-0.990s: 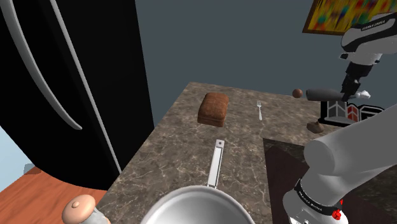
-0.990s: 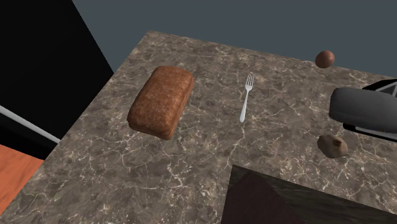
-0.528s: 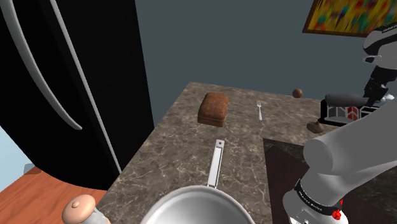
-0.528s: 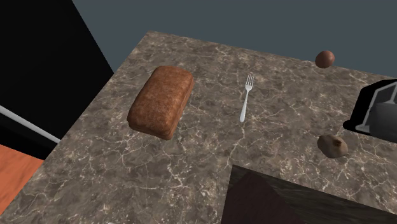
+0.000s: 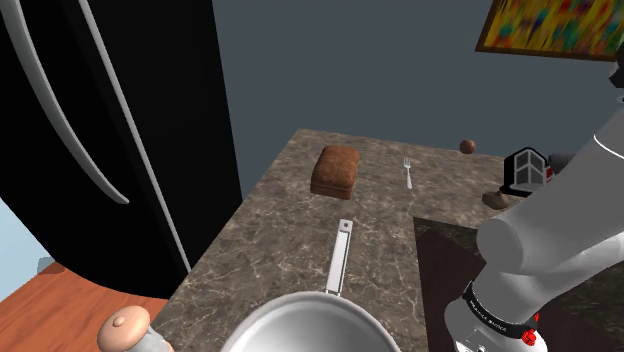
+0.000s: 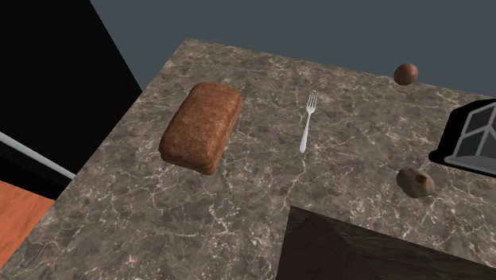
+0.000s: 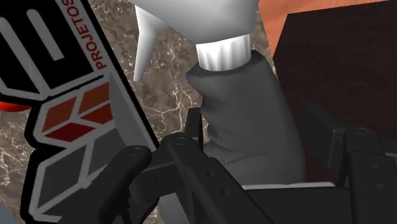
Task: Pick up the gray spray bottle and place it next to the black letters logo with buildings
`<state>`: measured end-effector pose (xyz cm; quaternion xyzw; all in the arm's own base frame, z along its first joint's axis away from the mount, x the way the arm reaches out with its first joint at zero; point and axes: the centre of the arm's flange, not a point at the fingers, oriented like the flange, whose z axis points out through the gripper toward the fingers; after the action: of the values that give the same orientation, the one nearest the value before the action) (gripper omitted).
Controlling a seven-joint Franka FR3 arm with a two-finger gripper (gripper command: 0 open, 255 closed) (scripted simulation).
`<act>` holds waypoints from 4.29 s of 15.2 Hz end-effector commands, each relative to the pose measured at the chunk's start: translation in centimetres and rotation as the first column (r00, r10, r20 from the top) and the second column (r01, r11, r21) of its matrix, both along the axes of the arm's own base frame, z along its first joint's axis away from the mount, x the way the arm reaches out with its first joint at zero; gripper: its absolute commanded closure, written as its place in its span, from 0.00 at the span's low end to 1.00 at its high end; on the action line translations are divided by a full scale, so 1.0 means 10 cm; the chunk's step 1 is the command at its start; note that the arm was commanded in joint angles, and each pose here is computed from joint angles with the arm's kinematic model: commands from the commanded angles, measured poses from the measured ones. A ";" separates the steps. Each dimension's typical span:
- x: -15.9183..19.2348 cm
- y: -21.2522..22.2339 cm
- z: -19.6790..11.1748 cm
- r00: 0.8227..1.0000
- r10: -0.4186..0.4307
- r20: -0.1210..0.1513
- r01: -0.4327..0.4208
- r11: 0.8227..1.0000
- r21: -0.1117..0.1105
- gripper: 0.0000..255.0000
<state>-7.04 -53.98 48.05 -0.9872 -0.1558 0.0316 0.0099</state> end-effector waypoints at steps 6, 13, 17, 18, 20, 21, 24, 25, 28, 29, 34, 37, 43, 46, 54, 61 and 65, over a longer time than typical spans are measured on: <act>-0.83 -0.42 0.00 1.000 0.004 -0.001 -0.004 1.000 -0.002 1.00; -1.68 -0.85 0.00 1.000 0.004 -0.001 -0.004 1.000 -0.002 1.00; -1.68 -0.85 -0.21 1.000 0.004 -0.001 -0.004 1.000 -0.002 1.00; -1.68 -0.85 -0.26 1.000 0.004 -0.001 -0.004 1.000 -0.002 1.00; -1.68 -0.85 -0.37 1.000 0.004 -0.001 -0.004 1.000 -0.002 1.00; -1.68 -0.85 -0.42 1.000 0.004 -0.001 -0.004 1.000 -0.002 1.00; -1.68 -0.85 -0.58 1.000 0.004 -0.001 -0.004 1.000 -0.002 1.00; -1.68 -0.85 -0.63 1.000 0.004 -0.001 -0.004 1.000 -0.002 1.00; -1.68 -0.85 -0.79 1.000 0.004 -0.001 -0.004 1.000 -0.002 1.00; -1.68 -0.85 -0.84 1.000 0.004 -0.001 -0.004 1.000 -0.002 1.00; -1.68 -0.85 -1.11 1.000 0.004 -0.001 -0.004 1.000 -0.002 1.00; -1.68 -0.85 -1.27 1.000 0.004 -0.001 -0.004 1.000 -0.002 1.00; -1.68 -0.85 -1.58 1.000 0.004 -0.001 -0.004 1.000 -0.002 1.00; -1.68 -0.85 -1.74 1.000 0.004 -0.001 -0.004 1.000 -0.002 1.00; -1.68 -0.85 -2.16 1.000 0.004 -0.001 -0.004 1.000 -0.002 1.00; -1.68 -0.85 -2.22 1.000 0.004 -0.001 -0.004 1.000 -0.002 1.00; -1.68 -0.85 -2.22 1.000 0.004 -0.001 -0.004 1.000 -0.002 0.00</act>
<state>-23.81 -62.48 25.82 -0.9869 -0.1576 0.0320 0.0089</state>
